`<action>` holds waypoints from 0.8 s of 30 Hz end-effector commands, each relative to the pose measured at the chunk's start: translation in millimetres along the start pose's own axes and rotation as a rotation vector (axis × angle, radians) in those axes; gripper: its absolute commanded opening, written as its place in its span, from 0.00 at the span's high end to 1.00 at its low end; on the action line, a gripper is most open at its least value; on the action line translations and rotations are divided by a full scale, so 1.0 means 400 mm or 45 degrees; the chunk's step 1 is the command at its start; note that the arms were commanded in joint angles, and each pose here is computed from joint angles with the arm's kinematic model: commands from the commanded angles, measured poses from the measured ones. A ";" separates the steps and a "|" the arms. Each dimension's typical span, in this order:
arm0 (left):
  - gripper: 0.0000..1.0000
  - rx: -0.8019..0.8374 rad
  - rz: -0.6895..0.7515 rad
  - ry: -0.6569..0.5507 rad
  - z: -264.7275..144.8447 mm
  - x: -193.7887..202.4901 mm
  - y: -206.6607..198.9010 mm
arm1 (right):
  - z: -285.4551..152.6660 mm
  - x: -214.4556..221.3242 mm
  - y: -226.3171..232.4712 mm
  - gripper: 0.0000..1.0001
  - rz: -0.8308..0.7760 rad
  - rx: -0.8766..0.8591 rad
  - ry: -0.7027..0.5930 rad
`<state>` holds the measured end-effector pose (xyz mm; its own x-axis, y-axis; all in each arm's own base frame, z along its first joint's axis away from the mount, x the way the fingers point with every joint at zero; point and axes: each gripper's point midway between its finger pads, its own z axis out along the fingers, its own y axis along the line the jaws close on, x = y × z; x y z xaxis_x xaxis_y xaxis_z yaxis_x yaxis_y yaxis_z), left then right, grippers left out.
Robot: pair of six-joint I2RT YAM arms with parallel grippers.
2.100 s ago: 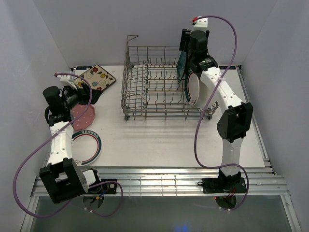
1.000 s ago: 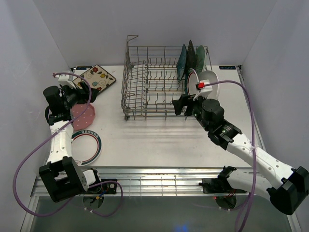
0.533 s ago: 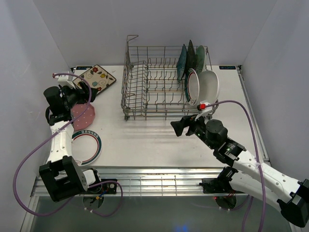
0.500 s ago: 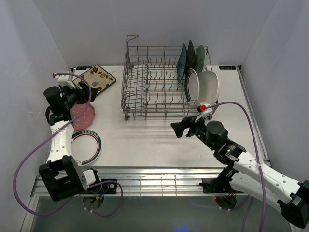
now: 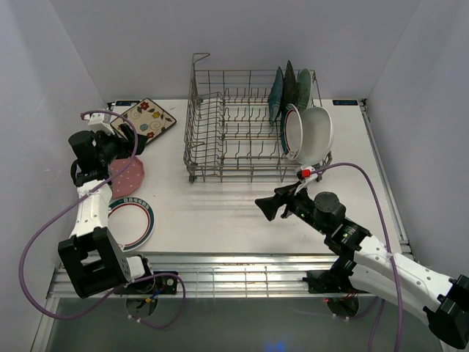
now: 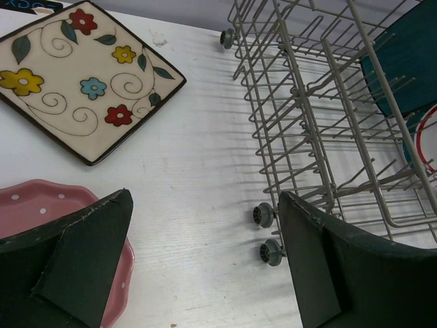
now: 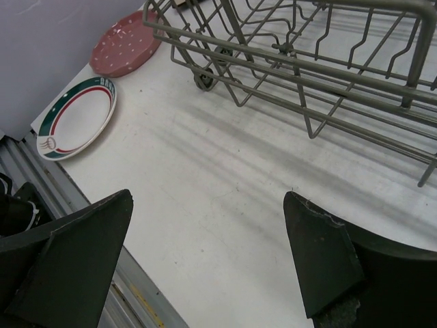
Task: Load the plates into the dish rack
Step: Move the plate to the center of the board.
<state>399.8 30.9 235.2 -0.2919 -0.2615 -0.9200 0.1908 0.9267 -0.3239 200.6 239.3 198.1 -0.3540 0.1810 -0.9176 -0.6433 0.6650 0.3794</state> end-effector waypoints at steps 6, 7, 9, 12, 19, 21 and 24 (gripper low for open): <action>0.02 -0.227 0.157 0.013 -0.001 -0.017 0.103 | 0.019 -0.014 0.045 0.04 0.011 -0.107 -0.016; 0.02 -0.250 0.174 0.025 0.002 -0.009 0.117 | 0.020 -0.013 0.046 0.04 0.009 -0.107 -0.012; 0.02 -0.252 0.210 0.098 -0.002 0.033 0.128 | 0.020 -0.017 0.047 0.04 0.007 -0.108 -0.016; 0.02 -0.247 0.253 0.156 -0.008 0.074 0.135 | 0.021 -0.020 0.049 0.04 0.007 -0.110 -0.015; 0.02 -0.238 0.366 0.246 -0.028 0.129 0.148 | 0.031 -0.004 0.062 0.04 0.010 -0.151 0.024; 0.02 -0.238 0.387 0.258 -0.033 0.138 0.148 | 0.034 -0.001 0.069 0.04 0.015 -0.169 0.027; 0.02 -0.226 0.426 0.281 -0.048 0.159 0.143 | 0.041 0.009 0.072 0.04 0.022 -0.181 0.048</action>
<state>384.5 71.7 154.4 -0.4595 0.0305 -0.8877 0.1209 0.9923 -0.0285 191.8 259.0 172.7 -0.4342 0.1063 -0.8945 -0.6813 0.6108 0.4033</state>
